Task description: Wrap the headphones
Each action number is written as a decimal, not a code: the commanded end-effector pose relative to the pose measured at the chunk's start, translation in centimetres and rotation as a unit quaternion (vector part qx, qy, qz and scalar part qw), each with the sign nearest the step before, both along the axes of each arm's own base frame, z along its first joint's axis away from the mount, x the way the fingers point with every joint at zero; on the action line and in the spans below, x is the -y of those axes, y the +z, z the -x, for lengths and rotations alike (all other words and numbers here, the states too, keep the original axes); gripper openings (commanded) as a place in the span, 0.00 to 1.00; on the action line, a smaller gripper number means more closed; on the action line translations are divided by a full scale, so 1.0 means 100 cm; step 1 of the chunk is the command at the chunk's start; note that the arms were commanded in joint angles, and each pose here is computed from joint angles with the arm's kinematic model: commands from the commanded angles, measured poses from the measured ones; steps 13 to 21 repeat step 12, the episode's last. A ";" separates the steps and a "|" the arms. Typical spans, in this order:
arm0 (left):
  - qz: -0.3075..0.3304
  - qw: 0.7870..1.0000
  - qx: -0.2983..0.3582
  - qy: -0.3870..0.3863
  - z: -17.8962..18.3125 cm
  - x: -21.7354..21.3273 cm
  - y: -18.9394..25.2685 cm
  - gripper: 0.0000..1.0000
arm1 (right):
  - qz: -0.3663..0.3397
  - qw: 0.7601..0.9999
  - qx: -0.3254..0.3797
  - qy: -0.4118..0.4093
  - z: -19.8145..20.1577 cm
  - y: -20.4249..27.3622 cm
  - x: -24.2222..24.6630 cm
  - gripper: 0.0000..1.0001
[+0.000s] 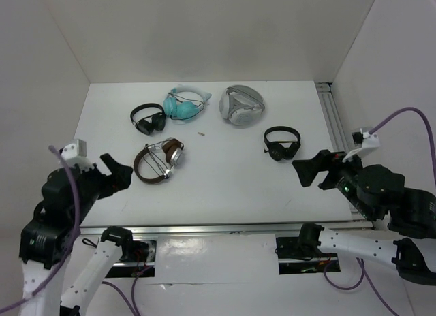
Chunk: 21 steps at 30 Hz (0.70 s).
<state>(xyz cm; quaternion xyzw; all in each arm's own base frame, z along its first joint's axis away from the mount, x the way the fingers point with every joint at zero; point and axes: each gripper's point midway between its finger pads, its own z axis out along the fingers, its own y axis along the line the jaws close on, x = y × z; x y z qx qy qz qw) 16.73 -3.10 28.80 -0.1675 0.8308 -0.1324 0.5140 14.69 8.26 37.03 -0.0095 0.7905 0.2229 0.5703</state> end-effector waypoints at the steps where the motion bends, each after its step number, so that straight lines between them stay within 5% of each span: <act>1: -0.016 1.000 -0.003 -0.009 0.043 -0.009 0.002 0.99 | 0.055 0.998 -0.031 -0.022 0.008 -0.024 0.028 1.00; 21: 0.017 1.000 0.021 -0.001 0.073 -0.016 0.005 0.99 | 0.045 0.999 -0.017 -0.023 0.018 -0.005 0.042 1.00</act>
